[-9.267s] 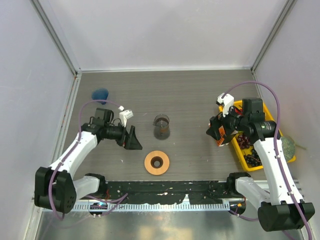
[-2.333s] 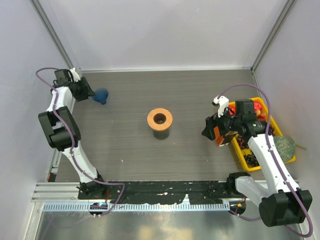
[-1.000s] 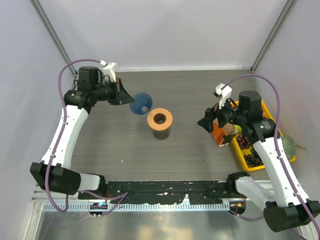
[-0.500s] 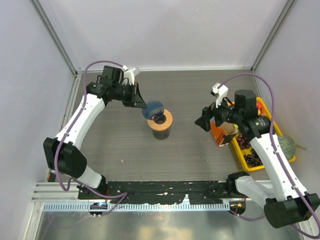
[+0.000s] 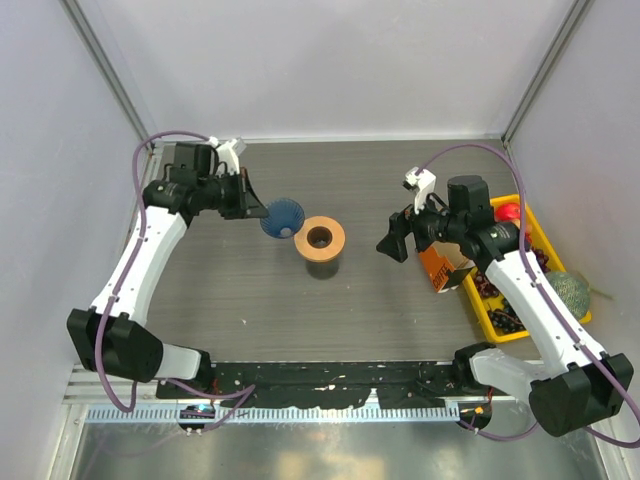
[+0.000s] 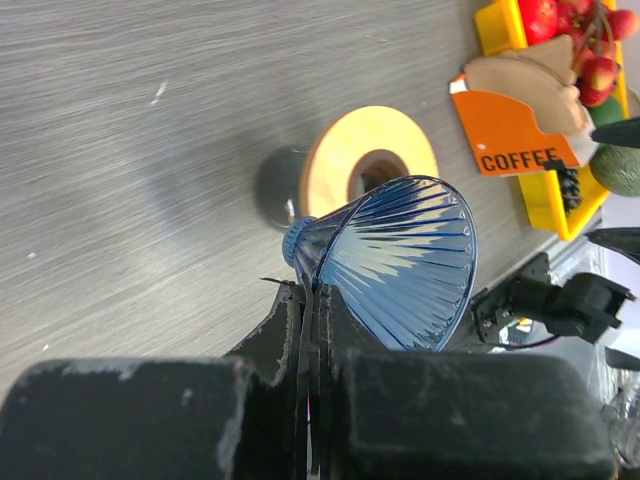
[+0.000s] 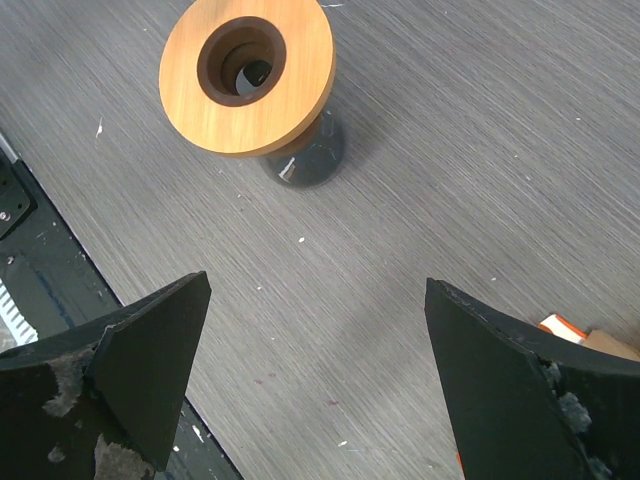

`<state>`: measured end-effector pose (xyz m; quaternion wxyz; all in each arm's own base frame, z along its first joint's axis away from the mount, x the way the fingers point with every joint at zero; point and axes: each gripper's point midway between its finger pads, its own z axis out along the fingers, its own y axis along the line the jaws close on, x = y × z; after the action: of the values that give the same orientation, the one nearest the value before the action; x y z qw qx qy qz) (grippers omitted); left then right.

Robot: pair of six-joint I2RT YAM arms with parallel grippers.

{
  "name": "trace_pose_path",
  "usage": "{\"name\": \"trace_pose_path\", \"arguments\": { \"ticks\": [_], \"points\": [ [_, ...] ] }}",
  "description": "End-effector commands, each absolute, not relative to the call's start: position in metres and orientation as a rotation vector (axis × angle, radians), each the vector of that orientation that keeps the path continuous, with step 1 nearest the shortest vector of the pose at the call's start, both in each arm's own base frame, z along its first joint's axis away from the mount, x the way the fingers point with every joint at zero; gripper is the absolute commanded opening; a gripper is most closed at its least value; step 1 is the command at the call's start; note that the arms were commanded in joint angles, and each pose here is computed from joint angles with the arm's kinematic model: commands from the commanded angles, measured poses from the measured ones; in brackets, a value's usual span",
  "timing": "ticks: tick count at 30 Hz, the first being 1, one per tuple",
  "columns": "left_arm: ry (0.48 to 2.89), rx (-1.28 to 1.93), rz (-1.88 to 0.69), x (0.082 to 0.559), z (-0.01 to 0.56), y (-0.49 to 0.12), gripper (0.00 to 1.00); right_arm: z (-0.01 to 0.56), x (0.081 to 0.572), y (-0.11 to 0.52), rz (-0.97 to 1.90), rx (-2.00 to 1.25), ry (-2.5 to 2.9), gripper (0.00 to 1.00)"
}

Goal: Place the coffee filter in the dripper

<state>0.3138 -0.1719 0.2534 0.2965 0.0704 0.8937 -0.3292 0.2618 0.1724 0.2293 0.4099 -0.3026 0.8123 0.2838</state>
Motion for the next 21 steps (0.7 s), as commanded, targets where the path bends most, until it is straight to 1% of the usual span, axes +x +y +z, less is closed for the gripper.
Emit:
{"name": "trace_pose_path", "arguments": {
  "ticks": [1,9,21],
  "points": [
    [2.376,0.162,-0.796,0.311,0.248,-0.155,0.00,0.246,0.269,0.178,0.710,-0.766,1.979,0.95],
    [2.441,0.138,-0.879,0.317,0.226,-0.167,0.00,0.249,0.267,0.179,0.709,-0.773,1.973,0.95],
    [2.429,0.198,-0.938,0.319,0.231,-0.186,0.00,0.248,0.267,0.178,0.699,-0.780,1.975,0.95]
  ]
}}
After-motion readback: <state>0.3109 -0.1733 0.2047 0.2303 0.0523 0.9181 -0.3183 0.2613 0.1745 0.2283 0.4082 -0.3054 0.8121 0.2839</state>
